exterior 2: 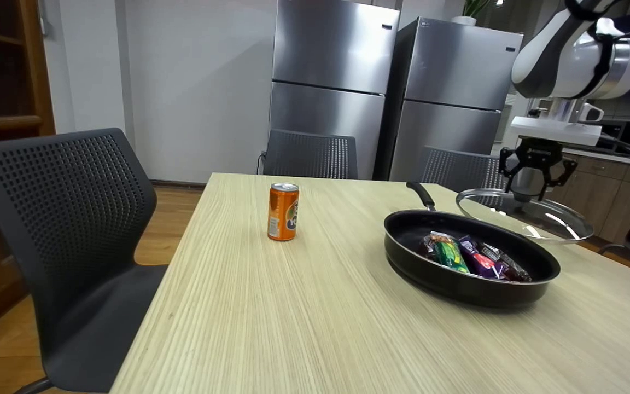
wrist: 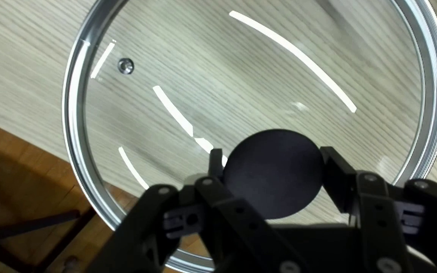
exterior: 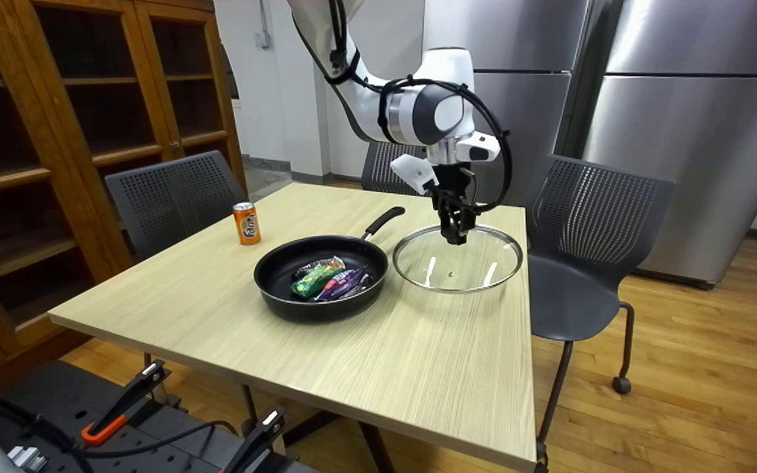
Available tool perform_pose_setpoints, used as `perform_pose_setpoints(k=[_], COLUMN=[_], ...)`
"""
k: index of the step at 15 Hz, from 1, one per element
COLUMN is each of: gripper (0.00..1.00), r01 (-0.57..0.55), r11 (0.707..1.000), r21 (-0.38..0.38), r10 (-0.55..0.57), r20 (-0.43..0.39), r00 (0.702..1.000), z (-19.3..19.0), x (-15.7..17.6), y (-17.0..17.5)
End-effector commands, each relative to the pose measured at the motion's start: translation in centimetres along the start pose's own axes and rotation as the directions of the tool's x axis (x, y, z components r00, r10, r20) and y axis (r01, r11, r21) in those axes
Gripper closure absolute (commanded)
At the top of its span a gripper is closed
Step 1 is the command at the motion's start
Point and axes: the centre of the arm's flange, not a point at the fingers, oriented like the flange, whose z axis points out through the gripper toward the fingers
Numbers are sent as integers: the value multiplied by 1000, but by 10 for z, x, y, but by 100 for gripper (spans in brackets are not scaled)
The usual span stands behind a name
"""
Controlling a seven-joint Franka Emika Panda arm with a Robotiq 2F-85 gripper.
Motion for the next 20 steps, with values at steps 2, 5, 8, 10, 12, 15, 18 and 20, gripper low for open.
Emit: perform_pose_setpoints(k=[2,5,8,10,12,15,18,20], gripper=[61,61,61,61,61,61,61,61], r01=[45,110,180,224,272,356,447,506], r11=[999,993,982,972,959,931,891,860], r21=[6,38,62,72,81,78,76,65], r10=[-45,-107,-175,-219,-268,-353,-445,-505], r20=[-63,-63,-70,-70,-62,-43,-40,-33], r00=[997,992,982,973,961,934,895,863], z=[-48,-61,-74,-79,-81,-83,-87,-87], x=[-5,-9,-22,-37,-55,-92,-133,-161], y=[8,7,6,5,3,-1,-5,-15])
